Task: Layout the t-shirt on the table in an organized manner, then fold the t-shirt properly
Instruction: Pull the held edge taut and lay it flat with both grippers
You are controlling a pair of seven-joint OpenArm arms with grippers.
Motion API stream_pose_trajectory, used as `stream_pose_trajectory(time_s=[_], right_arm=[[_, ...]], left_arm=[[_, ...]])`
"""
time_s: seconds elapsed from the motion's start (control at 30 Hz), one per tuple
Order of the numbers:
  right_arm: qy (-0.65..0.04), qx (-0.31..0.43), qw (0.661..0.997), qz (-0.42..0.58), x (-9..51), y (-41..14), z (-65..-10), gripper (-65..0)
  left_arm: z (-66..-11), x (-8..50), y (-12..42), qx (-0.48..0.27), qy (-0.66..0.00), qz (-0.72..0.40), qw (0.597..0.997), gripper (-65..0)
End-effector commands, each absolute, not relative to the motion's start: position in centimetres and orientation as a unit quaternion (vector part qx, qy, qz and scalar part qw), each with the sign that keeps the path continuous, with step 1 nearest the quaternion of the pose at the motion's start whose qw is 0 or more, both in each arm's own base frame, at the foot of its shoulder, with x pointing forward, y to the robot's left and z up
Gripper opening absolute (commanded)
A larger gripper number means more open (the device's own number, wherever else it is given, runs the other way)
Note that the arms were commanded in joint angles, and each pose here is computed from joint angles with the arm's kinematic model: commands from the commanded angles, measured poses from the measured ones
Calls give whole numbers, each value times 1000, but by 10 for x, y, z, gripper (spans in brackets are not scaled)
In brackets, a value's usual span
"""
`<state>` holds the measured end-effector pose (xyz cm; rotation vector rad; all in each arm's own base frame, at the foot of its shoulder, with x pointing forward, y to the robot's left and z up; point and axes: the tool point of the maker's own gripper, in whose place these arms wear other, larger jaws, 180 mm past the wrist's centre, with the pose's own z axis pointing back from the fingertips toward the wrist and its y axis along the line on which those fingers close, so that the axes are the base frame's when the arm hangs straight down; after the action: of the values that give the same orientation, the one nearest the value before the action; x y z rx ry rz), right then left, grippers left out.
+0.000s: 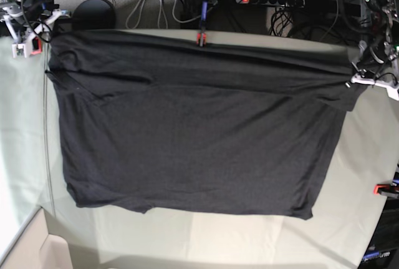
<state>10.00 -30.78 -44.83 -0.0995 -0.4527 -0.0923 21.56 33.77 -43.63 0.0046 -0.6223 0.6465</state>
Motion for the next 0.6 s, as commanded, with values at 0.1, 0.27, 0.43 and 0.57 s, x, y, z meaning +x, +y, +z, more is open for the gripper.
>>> stream_pose_trajectory(time_s=[0.1, 0.27, 0.43, 0.57], right_arm=[[-238, -61, 969, -40, 106, -316, -439, -352], [-239, -61, 968, -40, 107, -316, -439, -352], [-236, -61, 969, -40, 105, -316, -439, -348], [-233, -62, 970, -41, 103, -316, -440, -348]], left_arm=[[-425, 222, 347, 12, -319, 307, 897, -616], [-426, 220, 348, 15, -316, 306, 898, -434], [-427, 218, 348, 16, -314, 305, 899, -296], [-423, 220, 348, 17, -319, 302, 898, -293]])
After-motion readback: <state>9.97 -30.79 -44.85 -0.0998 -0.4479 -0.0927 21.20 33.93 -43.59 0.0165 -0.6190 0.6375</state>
